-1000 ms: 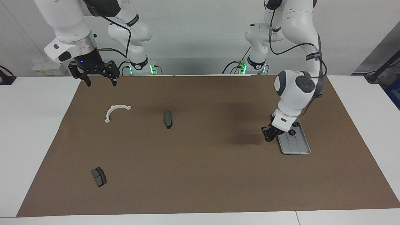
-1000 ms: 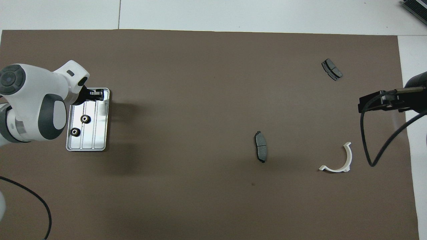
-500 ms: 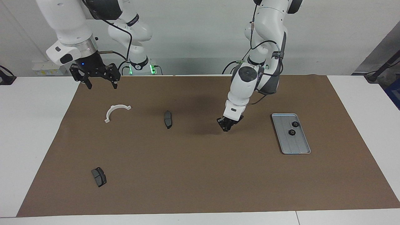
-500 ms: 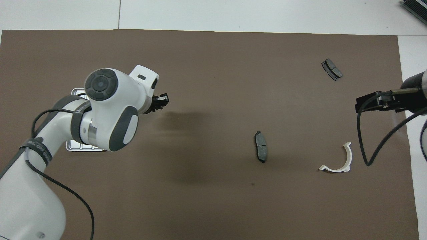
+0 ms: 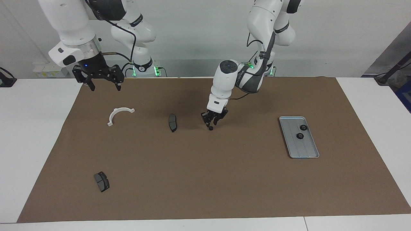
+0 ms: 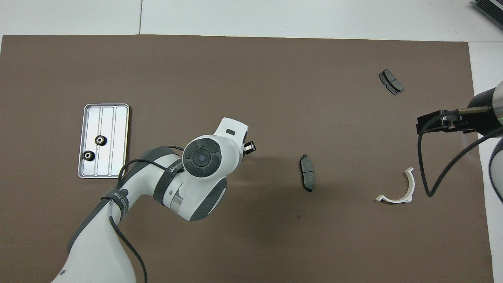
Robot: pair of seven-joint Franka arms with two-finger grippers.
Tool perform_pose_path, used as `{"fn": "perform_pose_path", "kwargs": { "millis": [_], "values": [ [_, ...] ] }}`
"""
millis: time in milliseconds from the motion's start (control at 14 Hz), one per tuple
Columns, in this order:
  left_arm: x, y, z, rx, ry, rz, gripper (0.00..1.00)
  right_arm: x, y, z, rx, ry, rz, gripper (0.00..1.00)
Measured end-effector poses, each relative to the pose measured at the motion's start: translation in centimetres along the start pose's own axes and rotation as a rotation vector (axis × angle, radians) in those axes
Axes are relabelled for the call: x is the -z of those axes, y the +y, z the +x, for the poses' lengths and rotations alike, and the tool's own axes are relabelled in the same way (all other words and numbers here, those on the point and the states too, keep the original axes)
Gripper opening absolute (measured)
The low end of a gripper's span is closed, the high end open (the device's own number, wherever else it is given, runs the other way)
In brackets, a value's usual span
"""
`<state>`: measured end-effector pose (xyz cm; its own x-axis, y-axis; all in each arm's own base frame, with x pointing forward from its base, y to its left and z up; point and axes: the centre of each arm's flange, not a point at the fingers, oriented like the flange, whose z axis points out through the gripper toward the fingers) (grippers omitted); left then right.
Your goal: Place bearing gear from tray to pile
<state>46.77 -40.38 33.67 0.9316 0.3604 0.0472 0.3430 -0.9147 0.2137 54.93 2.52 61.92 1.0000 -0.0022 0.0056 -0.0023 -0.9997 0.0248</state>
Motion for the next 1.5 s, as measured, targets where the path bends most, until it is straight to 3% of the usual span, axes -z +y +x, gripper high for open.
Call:
{"fn": "perform_pose_path", "kwargs": {
  "millis": [286, 643, 929, 1143, 1500],
  "values": [
    [1.3, -0.6, 2.2, 0.045, 0.021, -0.008, 1.0, -0.7, -1.3, -0.3, 0.021, -0.001, 0.002, 1.0],
    [7.0, -8.3, 16.3, 0.192, 0.087, 0.004, 1.0, -4.0, -12.4, -1.8, 0.092, 0.07, 0.019, 1.0],
    [8.8, -19.4, 24.8, 0.005, 0.092, 0.07, 1.0, -9.3, -24.1, -2.4, 0.096, 0.091, 0.055, 1.0],
    [9.0, -27.3, 27.9, -0.186, 0.06, 0.114, 1.0, -12.9, -30.4, -2.1, 0.07, 0.084, 0.068, 1.0],
    [7.4, -35.7, 28.5, -0.377, -0.002, 0.146, 1.0, -18.7, -39.0, -3.4, 0.043, 0.076, 0.053, 1.0]
  ]
}}
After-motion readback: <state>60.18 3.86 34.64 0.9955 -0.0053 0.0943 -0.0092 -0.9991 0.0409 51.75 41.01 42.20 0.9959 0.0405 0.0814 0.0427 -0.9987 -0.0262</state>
